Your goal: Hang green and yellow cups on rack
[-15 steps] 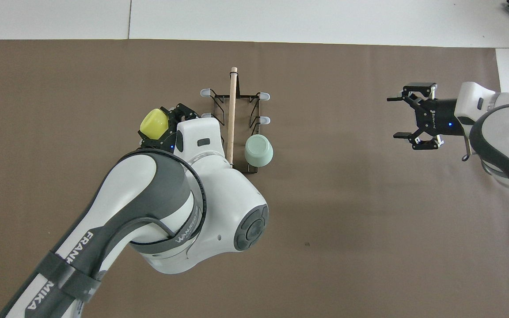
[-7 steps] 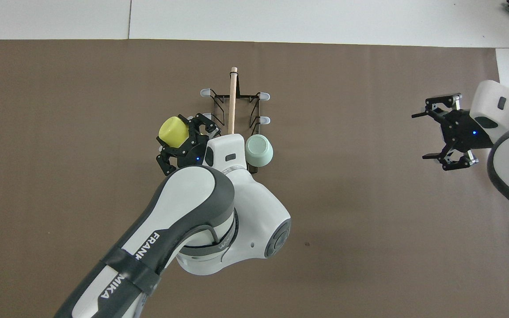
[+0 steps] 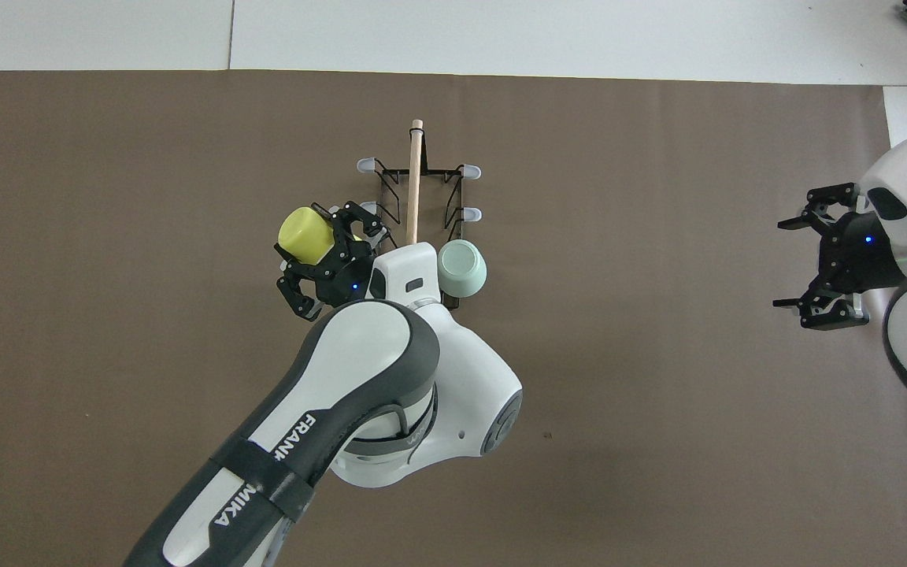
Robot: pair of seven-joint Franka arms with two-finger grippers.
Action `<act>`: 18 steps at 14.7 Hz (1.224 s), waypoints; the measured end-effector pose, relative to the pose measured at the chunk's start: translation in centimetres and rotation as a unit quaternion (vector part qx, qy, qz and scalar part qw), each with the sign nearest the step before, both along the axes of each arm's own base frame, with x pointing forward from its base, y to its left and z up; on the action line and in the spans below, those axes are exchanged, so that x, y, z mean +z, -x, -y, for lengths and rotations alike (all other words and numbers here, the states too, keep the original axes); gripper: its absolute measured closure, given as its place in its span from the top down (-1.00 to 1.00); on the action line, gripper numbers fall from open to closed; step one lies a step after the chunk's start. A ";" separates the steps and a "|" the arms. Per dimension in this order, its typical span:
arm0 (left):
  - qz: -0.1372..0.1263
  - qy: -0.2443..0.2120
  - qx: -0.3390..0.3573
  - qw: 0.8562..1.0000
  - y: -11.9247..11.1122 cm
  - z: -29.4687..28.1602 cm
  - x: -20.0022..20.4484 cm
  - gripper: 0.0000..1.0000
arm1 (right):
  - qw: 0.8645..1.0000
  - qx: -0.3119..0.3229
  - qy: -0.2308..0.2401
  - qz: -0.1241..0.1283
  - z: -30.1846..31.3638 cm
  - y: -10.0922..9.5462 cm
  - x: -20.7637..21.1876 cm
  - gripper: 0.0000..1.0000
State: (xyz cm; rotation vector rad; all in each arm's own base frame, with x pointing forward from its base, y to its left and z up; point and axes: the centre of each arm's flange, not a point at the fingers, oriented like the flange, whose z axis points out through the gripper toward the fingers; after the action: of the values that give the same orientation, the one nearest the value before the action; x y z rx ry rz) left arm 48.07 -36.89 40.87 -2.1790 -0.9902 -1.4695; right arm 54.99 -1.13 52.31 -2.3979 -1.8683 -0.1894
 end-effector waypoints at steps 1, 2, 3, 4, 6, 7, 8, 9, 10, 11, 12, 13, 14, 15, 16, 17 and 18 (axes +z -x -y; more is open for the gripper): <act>0.000 -0.001 0.000 1.000 0.1 0.2 -0.3 0.33 | 0.999 -0.041 0.001 -0.020 -0.3 0.4 0.2 1.00; 0.000 -0.002 -0.001 1.000 0.3 0.4 -0.6 0.33 | 0.996 -0.081 0.001 -0.041 -0.7 0.8 0.6 1.00; 0.000 -0.003 -0.004 1.000 0.6 0.9 -0.8 0.33 | 0.990 -0.126 0.002 -0.062 -0.9 1.2 1.3 1.00; 0.000 -0.004 -0.007 1.000 0.9 1.3 -1.0 0.33 | 0.982 -0.171 0.004 -0.082 -1.3 1.6 2.2 1.00; -0.001 -0.007 -0.012 1.000 1.4 1.9 -1.4 0.33 | 0.965 -0.236 0.012 -0.113 -2.7 2.5 4.0 1.00; -0.002 -0.009 -0.013 1.000 1.6 2.1 -1.6 0.33 | 0.957 -0.264 0.017 -0.123 -3.5 3.0 4.8 1.00; -0.003 -0.011 -0.014 1.000 1.6 2.2 -1.9 0.33 | 0.948 -0.290 0.022 -0.131 -4.2 3.6 5.4 1.00; -0.002 -0.014 -0.016 1.000 1.6 2.3 -2.0 0.33 | 0.939 -0.313 0.027 -0.138 -4.5 4.0 5.7 1.00; -0.002 -0.017 -0.018 1.000 1.6 2.4 -2.2 0.33 | 0.932 -0.332 0.029 -0.142 -4.5 4.2 5.9 1.00; -0.003 -0.020 -0.020 1.000 1.7 2.5 -2.5 0.33 | 0.927 -0.344 0.030 -0.143 -4.5 4.3 5.9 1.00; -0.004 -0.022 -0.021 1.000 1.8 2.6 -2.8 0.33 | 0.924 -0.352 0.031 -0.145 -4.3 4.3 5.8 1.00; -0.004 -0.024 -0.023 0.999 1.9 2.8 -3.0 0.33 | 0.922 -0.356 0.031 -0.146 -4.1 4.3 5.7 1.00; -0.004 -0.027 -0.023 0.999 2.1 3.0 -3.1 0.33 | 0.921 -0.359 0.031 -0.146 -3.9 4.3 5.7 1.00; -0.004 -0.028 -0.024 0.999 2.3 3.2 -3.2 0.33 | 0.921 -0.361 0.030 -0.146 -3.7 4.3 5.7 1.00; -0.004 -0.029 -0.025 0.999 2.4 3.3 -3.2 0.33 | 0.921 -0.362 0.030 -0.145 -3.7 4.2 5.7 1.00; -0.004 -0.029 -0.026 0.999 2.5 3.4 -3.2 0.33 | 0.922 -0.360 0.033 -0.140 -3.8 4.2 5.8 1.00; -0.004 -0.029 -0.028 0.999 2.6 3.5 -3.2 0.33 | 0.922 -0.363 0.042 -0.126 -4.1 4.0 5.9 1.00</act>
State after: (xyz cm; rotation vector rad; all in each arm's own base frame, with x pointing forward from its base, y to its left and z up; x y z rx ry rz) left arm 45.49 -40.38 37.67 -2.1854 -0.8806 -1.4945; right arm 51.03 2.93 58.19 -2.8892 -0.8332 0.1505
